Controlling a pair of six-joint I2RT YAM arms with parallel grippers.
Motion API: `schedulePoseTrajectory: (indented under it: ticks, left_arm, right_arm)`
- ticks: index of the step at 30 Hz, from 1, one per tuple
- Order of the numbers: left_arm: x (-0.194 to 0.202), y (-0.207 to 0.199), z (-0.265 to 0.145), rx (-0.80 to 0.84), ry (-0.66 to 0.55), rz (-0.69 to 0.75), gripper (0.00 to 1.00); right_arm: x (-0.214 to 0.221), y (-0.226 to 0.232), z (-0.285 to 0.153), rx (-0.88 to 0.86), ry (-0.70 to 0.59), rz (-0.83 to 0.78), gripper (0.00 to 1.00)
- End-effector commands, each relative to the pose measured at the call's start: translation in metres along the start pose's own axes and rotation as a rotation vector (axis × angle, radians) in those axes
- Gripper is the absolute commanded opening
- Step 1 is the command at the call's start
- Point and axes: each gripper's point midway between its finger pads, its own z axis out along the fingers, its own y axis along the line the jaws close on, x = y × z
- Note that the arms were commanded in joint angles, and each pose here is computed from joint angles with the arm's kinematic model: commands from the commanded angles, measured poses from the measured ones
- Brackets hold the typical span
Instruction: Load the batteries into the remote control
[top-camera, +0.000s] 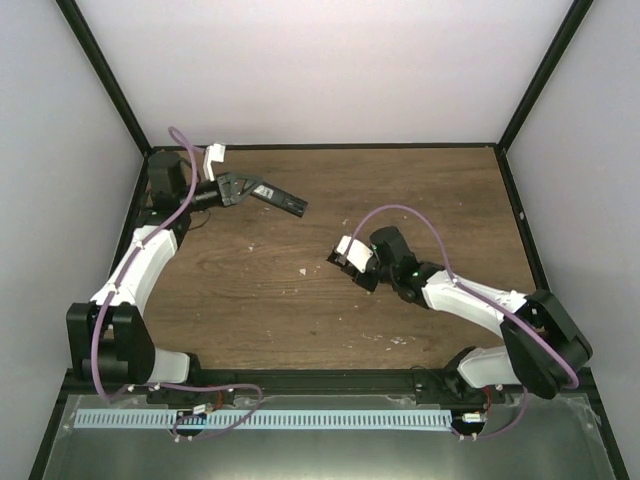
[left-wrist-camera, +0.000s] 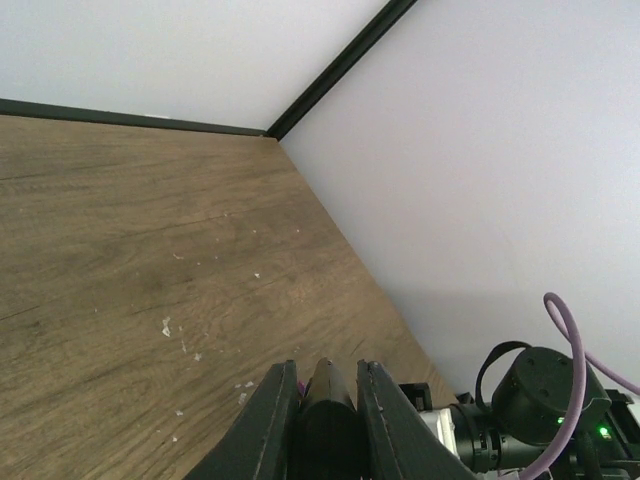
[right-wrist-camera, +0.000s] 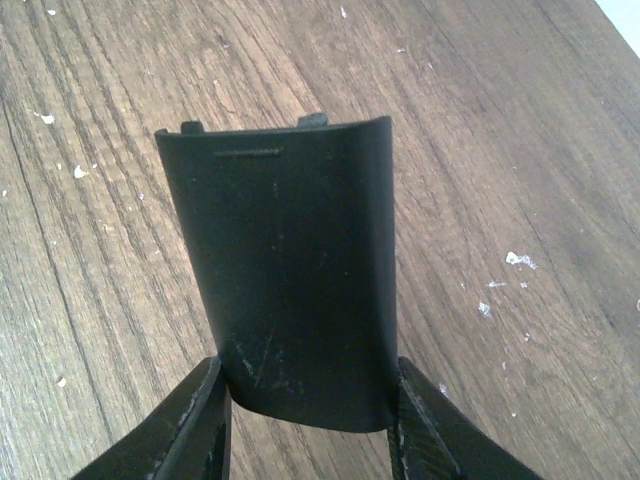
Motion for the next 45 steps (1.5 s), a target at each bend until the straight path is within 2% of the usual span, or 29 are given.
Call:
schedulePoseTrajectory:
  ticks: [1,10,16,21,29,35,37,42,45]
  left_arm:
    - [-0.014,-0.013,-0.006,0.014,-0.033,0.061,0.0]
    - [-0.012,-0.012,-0.005,0.022,-0.024,0.054,0.0]
    - [-0.011,-0.013,-0.004,0.032,-0.018,0.05,0.0]
    - [-0.011,-0.015,-0.004,0.04,-0.014,0.054,0.0]
    - [-0.006,-0.015,-0.003,0.062,0.003,0.057,0.0]
    - [-0.001,-0.012,-0.003,0.065,0.013,0.048,0.0]
    - [0.0,-0.013,-0.003,0.067,0.015,0.048,0.0]
    - [0.0,-0.013,-0.003,0.07,0.017,0.049,0.0]
    - [0.0,-0.013,-0.003,0.073,0.015,0.052,0.0]
  right_arm:
    - [0.001,-0.024,-0.003,0.041,0.021,0.076,0.34]
    - [0.051,-0.097,0.0,0.143,0.226,0.386,0.31]
    - [0.088,-0.118,-0.002,0.141,0.408,0.578,0.29]
    - [0.112,-0.133,-0.006,0.147,0.46,0.713,0.29]
    - [0.152,-0.125,0.003,0.14,0.573,0.782,0.29]
    - [0.159,-0.122,0.005,0.14,0.596,0.787,0.3]
    - [0.162,-0.121,0.006,0.141,0.606,0.786,0.34]
    - [0.162,-0.125,-0.001,0.184,0.602,0.779,0.58]
    - [0.152,-0.132,-0.008,0.21,0.564,0.777,0.62]
